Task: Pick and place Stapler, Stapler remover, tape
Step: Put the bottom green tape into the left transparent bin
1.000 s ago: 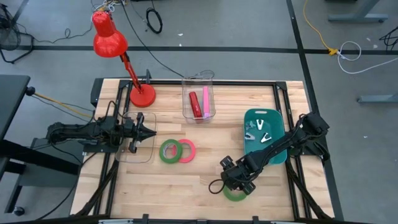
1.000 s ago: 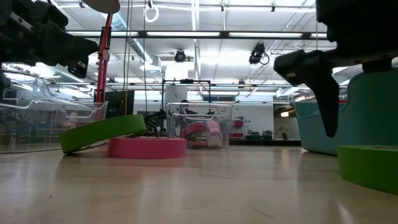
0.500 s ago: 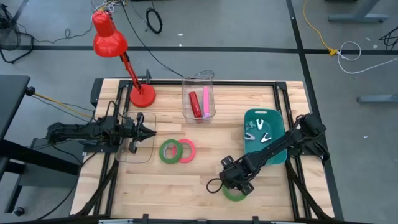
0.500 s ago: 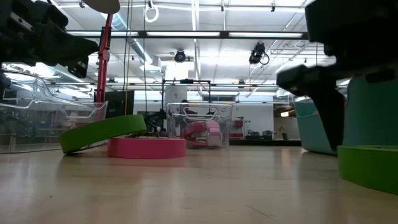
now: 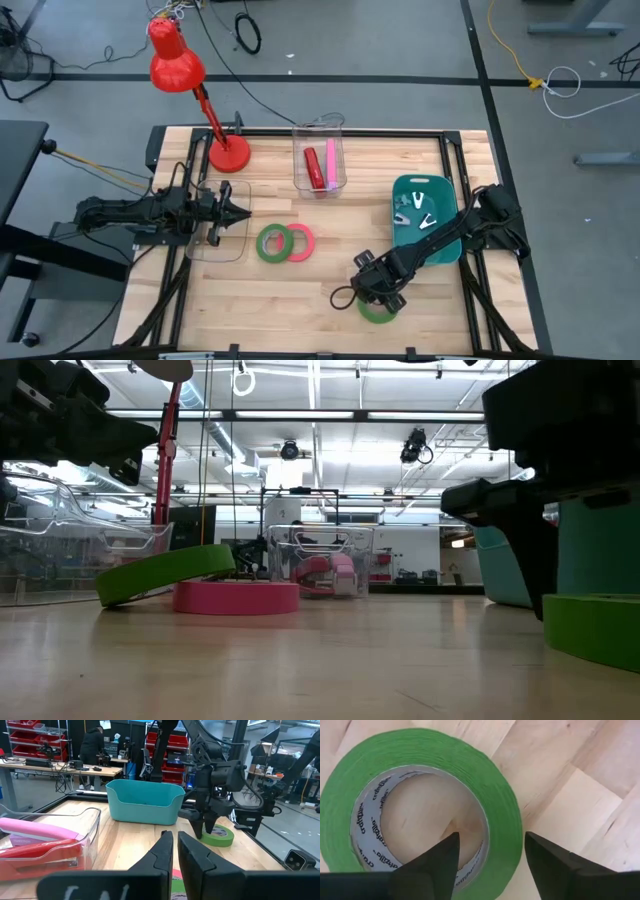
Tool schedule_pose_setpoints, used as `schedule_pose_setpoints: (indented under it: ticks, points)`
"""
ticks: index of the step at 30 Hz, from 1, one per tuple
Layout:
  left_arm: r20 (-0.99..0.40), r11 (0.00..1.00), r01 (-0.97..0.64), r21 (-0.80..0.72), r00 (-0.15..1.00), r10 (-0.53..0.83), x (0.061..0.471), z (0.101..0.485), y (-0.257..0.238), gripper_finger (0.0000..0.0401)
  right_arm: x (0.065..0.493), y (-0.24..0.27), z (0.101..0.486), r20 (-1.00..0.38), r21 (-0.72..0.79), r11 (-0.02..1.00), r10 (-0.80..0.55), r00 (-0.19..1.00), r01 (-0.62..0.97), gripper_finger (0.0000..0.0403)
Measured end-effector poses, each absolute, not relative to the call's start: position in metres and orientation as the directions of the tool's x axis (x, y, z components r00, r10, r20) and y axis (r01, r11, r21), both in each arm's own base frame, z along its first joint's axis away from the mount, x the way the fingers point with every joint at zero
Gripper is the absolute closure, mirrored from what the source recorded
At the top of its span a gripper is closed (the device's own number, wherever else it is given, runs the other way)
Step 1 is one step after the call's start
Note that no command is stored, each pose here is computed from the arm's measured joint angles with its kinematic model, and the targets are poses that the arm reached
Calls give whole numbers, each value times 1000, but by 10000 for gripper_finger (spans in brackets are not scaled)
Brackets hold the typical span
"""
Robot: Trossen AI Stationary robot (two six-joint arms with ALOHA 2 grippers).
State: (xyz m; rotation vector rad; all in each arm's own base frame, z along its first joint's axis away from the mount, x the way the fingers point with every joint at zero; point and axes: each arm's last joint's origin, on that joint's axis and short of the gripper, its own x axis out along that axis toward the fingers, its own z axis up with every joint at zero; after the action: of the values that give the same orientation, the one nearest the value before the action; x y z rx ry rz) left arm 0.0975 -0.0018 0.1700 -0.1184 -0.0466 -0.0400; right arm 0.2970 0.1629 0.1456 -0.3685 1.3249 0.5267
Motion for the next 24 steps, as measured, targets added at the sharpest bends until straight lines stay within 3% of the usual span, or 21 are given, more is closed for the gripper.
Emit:
schedule_pose_setpoints:
  ticks: [15, 24]
  points:
    - [49, 992, 43, -117, 998, -37, 98, 170, -2, 371, 299, 164, 144, -974, 37, 829, 156, 167, -558, 301]
    - [49, 992, 43, -117, 998, -37, 98, 170, -2, 371, 299, 164, 144, -974, 44, 828, 161, 162, -559, 303]
